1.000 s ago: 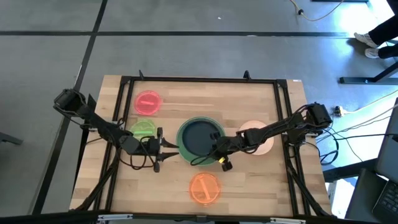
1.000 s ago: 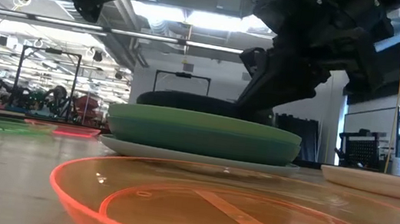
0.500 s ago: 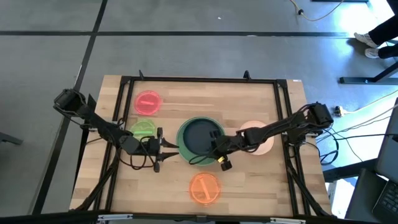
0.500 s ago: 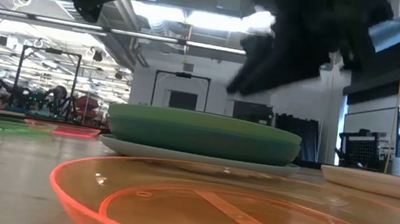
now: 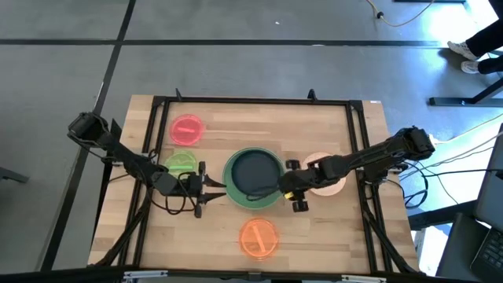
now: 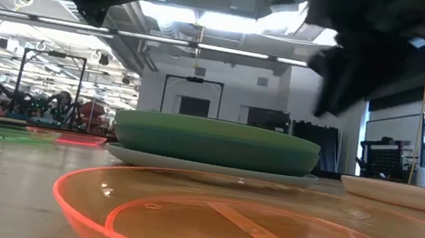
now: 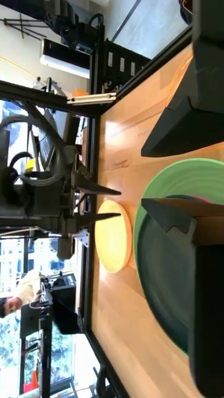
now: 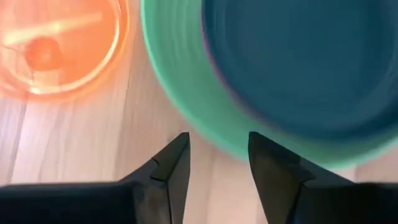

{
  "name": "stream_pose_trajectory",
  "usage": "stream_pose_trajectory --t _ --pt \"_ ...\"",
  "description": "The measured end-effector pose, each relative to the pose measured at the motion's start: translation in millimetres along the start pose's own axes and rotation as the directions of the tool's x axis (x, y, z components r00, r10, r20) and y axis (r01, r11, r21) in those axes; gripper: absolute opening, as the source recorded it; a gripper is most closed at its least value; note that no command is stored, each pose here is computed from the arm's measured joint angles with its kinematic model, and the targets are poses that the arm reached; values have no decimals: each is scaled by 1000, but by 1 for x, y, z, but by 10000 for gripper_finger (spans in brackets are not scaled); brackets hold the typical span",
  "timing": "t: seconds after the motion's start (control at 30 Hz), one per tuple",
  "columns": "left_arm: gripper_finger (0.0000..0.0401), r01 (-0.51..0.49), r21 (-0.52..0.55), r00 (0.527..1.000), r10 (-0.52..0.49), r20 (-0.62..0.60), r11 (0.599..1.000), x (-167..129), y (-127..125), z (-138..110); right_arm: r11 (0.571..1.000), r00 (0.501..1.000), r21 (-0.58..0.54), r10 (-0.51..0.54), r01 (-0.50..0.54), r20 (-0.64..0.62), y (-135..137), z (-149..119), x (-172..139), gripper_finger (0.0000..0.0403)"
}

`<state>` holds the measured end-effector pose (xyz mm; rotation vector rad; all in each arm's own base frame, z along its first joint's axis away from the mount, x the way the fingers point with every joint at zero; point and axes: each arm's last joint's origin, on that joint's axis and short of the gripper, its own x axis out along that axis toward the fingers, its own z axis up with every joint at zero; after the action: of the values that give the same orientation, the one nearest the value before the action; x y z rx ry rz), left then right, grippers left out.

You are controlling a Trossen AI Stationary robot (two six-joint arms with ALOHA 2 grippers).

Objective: Stack plastic plates
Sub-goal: Stack the white plate on top of the dark blue plate

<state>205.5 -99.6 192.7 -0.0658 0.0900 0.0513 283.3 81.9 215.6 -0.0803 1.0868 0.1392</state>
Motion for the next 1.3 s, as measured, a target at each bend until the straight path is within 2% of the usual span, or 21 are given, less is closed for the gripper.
stream_pose_trajectory --t 0.1,0.27,0.47,0.77,1.1,1.2,1.3 --pt "110 0 0 1000 0 0 1000 0 0 0 997 997 66 -26 31 -70 6 -18 2 151" --pt "110 0 -2 1000 0 0 1000 0 0 0 977 976 156 -115 145 -188 13 -41 6 150" --pt "110 -4 -2 1000 4 1 1000 0 0 0 924 938 276 -182 265 -294 15 -58 6 150" --pt "110 -5 -6 1000 5 2 1000 0 0 0 880 927 366 -183 303 -327 13 -76 17 150" --pt "110 -6 -6 1000 6 2 1000 0 0 0 877 923 371 -176 305 -343 10 -94 29 149" --pt "110 -7 -6 1000 7 2 1000 0 0 0 877 920 369 -173 306 -352 10 -98 31 134" --pt "110 -7 -6 1000 7 2 1000 0 0 0 882 920 366 -160 296 -358 10 -100 32 100"
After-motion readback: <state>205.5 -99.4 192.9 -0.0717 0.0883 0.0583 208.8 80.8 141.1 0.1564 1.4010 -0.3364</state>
